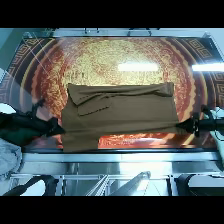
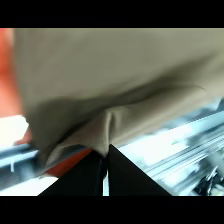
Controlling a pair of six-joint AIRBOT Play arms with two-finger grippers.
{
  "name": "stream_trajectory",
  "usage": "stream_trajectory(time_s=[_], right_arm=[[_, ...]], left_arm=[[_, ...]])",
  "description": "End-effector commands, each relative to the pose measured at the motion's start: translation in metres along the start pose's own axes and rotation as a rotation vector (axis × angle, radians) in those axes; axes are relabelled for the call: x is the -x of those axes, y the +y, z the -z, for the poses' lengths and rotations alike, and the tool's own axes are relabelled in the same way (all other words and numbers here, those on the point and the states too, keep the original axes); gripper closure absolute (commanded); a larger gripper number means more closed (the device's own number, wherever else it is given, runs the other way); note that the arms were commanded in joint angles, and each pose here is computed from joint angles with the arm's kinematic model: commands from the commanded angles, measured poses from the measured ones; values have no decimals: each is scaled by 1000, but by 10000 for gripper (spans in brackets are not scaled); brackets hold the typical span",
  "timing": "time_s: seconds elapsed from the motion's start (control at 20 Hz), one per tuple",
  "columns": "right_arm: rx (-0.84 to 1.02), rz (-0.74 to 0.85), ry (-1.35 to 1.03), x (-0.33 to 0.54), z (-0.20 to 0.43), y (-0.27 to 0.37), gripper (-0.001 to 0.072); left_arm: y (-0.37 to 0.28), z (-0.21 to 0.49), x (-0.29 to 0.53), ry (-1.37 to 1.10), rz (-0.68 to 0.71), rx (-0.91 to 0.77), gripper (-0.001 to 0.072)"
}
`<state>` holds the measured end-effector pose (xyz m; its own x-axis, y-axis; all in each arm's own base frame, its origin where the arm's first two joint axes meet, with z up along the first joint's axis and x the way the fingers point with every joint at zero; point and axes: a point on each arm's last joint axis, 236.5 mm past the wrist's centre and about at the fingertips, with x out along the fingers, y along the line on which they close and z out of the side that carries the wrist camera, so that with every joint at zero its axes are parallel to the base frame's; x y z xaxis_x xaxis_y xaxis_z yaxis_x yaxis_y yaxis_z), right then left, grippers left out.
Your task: Fold the shirts.
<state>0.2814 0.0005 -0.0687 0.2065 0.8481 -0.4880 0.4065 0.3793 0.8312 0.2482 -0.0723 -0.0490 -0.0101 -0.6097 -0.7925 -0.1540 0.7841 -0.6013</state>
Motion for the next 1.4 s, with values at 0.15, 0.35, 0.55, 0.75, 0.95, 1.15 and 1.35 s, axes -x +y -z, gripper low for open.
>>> stream_trajectory(time_s=[0.15,0.35,0.55,0.75,0.95,1.15,1.35], right_arm=[[239,-145,-186,-8,-62,98,697],[385,-3,-363,-20,-129,128,697],[418,49,-462,-21,-186,131,697],[378,65,-439,-38,-212,100,697],[449,84,-386,-50,-208,82,669],[549,153,-376,3,-212,89,160],[441,272,-388,36,-225,63,60]], left_arm=[[-91,-102,69,-370,18,-305,690],[-81,-164,54,-338,20,-289,690],[-67,-233,43,-369,11,-286,690],[-55,-260,3,-285,28,-288,691],[-55,-258,-28,-142,62,-324,685],[-54,-248,-13,-43,99,-273,367],[-55,-257,42,-86,104,-231,367]])
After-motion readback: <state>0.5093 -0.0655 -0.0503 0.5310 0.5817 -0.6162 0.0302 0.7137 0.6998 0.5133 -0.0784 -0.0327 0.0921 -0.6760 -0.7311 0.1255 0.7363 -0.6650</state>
